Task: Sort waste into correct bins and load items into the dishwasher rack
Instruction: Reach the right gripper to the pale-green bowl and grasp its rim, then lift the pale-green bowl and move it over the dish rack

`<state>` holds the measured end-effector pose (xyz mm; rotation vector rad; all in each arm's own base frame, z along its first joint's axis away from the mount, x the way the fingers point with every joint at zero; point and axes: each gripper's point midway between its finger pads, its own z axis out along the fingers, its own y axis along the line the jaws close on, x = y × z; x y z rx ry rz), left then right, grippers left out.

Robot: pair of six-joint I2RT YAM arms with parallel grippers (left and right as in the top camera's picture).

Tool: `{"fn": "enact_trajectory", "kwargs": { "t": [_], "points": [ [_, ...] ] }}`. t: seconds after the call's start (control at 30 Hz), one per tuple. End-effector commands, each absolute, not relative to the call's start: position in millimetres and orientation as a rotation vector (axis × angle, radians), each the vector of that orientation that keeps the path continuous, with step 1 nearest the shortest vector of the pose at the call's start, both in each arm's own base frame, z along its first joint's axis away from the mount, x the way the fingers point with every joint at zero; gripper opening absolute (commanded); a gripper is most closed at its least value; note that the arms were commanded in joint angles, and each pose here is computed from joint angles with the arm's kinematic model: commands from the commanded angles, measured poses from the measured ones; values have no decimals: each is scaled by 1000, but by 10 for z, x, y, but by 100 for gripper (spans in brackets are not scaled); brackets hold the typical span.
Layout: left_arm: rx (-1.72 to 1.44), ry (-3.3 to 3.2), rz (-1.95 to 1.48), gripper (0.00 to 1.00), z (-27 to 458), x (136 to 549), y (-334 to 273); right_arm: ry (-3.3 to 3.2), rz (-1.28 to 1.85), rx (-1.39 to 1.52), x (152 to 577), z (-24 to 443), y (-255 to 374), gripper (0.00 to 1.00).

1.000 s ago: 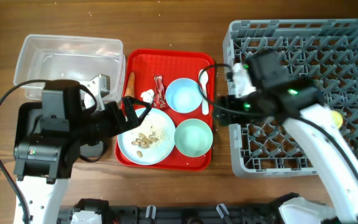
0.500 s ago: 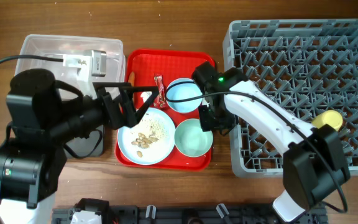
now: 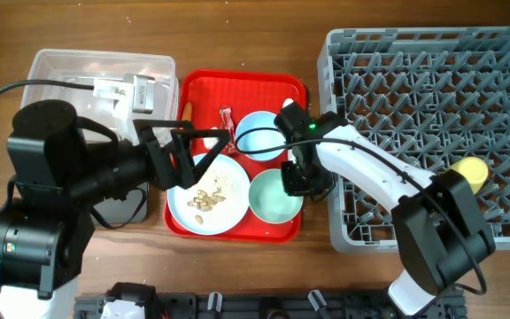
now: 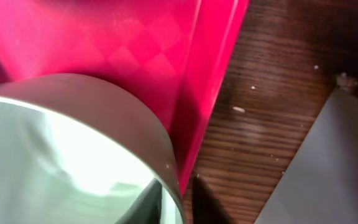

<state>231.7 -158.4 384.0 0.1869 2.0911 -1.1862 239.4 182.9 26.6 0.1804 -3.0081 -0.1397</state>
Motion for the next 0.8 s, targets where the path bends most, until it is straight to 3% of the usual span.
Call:
{"fn": "enact_trajectory", "kwargs": {
  "t": [0.0, 0.23, 0.5, 0.77],
  "points": [
    [235, 2071, -1192, 100, 3894, 2279, -1613, -2995, -142, 145, 2375, 216, 1837, 4],
    [235, 2071, -1192, 100, 3894, 2279, -1613, -3169, -111, 98, 2579, 670, 1750, 5],
    [235, 2071, -1192, 100, 3894, 2279, -1613, -3508, -3, -165, 2816, 1434, 1385, 4],
    [235, 2070, -1192, 100, 3894, 2280, -1613, -3758, 160, -530, 2769, 2158, 851, 5]
  ]
}}
